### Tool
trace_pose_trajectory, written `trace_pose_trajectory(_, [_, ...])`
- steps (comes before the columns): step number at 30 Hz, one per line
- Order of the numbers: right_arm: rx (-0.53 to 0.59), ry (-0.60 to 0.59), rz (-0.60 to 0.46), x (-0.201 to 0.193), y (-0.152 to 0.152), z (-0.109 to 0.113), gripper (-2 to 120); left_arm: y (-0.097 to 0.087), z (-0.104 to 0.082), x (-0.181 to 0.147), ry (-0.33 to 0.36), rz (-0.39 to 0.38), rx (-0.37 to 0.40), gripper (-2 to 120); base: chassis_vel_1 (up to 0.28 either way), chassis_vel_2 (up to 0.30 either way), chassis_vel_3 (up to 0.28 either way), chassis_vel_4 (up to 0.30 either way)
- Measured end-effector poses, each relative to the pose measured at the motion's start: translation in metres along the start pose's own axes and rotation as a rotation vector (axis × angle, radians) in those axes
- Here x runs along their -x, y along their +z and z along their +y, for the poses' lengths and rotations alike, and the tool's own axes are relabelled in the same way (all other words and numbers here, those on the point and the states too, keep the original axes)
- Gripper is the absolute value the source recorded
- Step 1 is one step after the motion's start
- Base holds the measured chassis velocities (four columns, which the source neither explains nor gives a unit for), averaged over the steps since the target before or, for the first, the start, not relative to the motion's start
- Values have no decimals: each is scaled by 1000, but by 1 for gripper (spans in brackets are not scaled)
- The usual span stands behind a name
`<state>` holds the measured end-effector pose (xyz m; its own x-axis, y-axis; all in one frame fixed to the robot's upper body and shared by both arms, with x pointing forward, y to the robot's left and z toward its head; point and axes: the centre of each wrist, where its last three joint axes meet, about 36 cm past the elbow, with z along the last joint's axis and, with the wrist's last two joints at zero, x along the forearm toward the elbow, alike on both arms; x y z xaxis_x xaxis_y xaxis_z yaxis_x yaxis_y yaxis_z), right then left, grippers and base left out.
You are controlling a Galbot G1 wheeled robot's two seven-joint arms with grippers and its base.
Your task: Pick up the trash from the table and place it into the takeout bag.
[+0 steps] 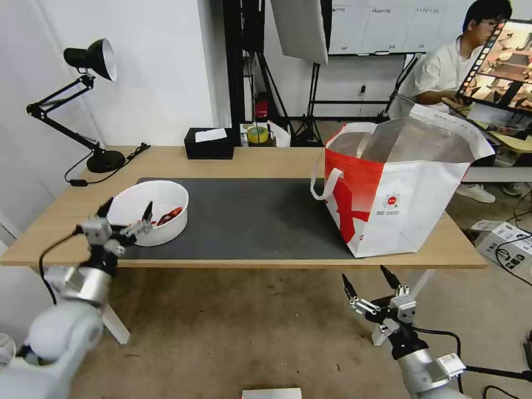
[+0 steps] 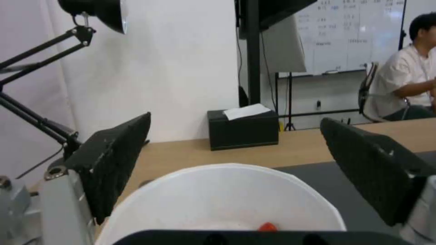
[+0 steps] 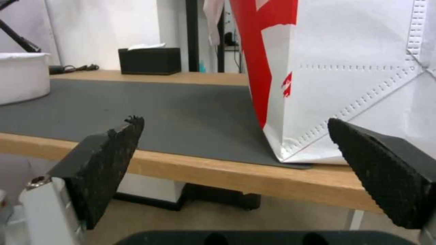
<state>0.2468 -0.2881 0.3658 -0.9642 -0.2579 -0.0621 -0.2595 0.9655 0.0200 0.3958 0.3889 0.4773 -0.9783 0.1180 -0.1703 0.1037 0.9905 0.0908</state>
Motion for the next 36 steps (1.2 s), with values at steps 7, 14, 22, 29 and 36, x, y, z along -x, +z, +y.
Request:
trace_pose_trajectory(7, [0, 0, 0, 0, 0, 0, 100, -11, 28, 43, 14, 103, -12, 100, 0, 0, 0, 0])
trace_pose_trajectory(14, [0, 0, 0, 0, 0, 0, 100, -9, 61, 63, -7, 322, -65, 100, 0, 0, 0, 0])
trace_pose_trajectory(22, [0, 0, 0, 0, 0, 0, 100, -28, 80, 80, -32, 449, -58, 100, 0, 0, 0, 0])
trace_pose_trajectory(29, [0, 0, 0, 0, 0, 0, 100, -49, 88, 95, -55, 638, -116, 100, 0, 0, 0, 0])
trace_pose_trajectory(36, [0, 0, 0, 0, 0, 0, 100, -65, 97, 109, -68, 751, -173, 100, 0, 0, 0, 0])
